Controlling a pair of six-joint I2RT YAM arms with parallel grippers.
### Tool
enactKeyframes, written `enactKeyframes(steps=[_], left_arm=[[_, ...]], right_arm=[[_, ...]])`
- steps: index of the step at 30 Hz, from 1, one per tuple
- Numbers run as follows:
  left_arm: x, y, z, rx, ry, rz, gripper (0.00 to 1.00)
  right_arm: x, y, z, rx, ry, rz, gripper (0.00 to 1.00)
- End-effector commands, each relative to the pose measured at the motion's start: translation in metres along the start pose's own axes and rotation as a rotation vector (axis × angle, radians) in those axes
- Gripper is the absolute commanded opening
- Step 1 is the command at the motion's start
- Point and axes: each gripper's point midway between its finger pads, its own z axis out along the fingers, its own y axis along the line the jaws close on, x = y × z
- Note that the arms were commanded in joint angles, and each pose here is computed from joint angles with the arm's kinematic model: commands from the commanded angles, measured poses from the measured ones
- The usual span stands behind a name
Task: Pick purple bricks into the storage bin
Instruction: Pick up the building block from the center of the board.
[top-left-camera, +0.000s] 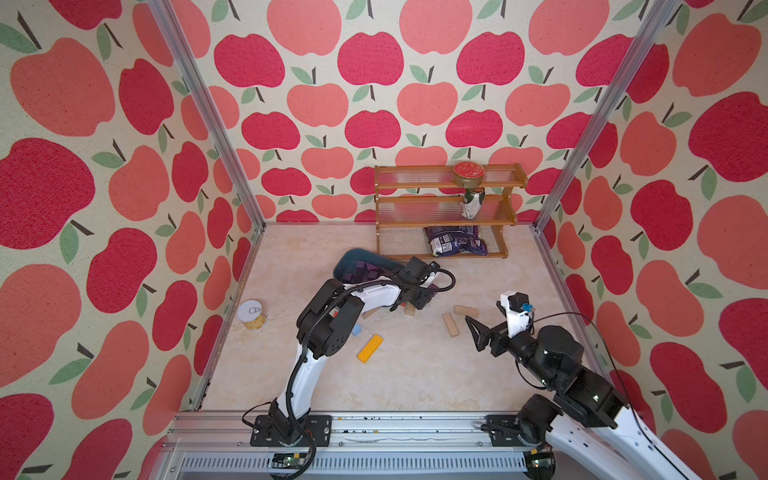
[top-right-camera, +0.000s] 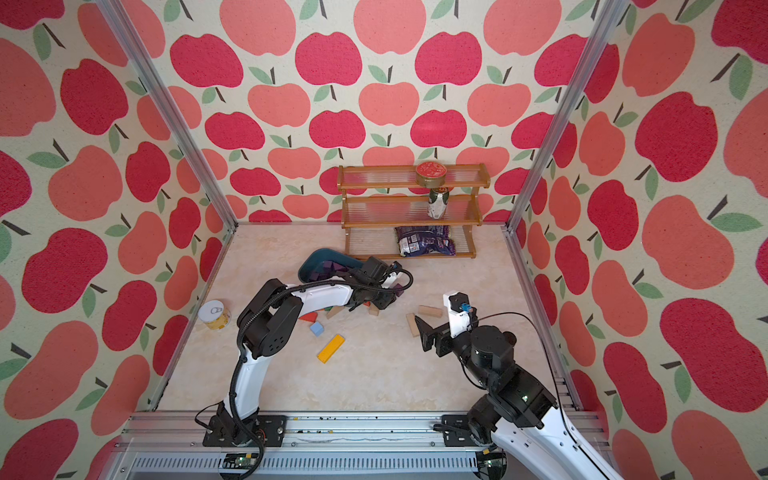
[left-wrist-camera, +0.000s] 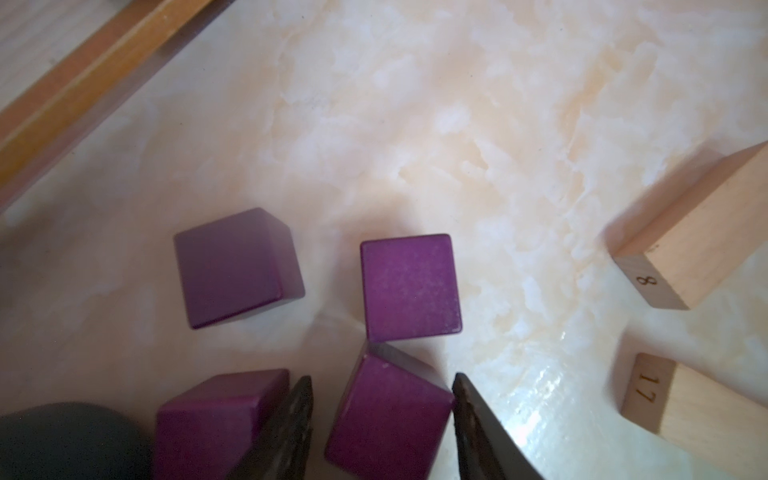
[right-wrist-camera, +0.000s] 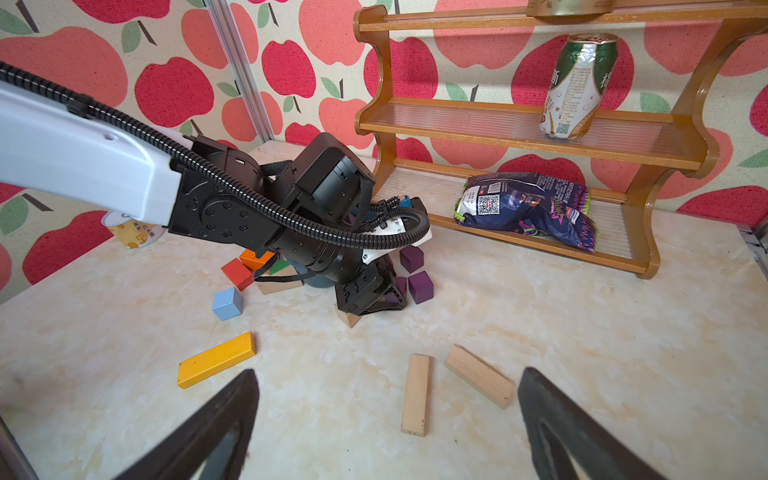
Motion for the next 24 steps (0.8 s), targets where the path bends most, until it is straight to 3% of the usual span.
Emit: enactKeyframes(steps=[1, 8, 15, 24], left_arm=[[0.010, -0.002, 0.011, 0.005, 0.034, 0.055, 0.53], [0.017, -0.001, 0.012, 0.010, 0.046, 0.162, 0.52], [0.020, -0.005, 0.012, 0.043, 0.029, 0.193, 0.44], [0.018, -0.005, 0.016, 0.047, 0.029, 0.215, 0.42]], right_arm=[[0.003, -0.001, -0.003, 0.004, 0.010, -0.011, 0.99], [0.003, -0.001, -0.003, 0.002, 0.009, -0.011, 0.99], [0.003, -0.002, -0.002, 0.007, 0.008, -0.011, 0.99], [0.003, -0.002, -0.003, 0.008, 0.011, -0.010, 0.99]])
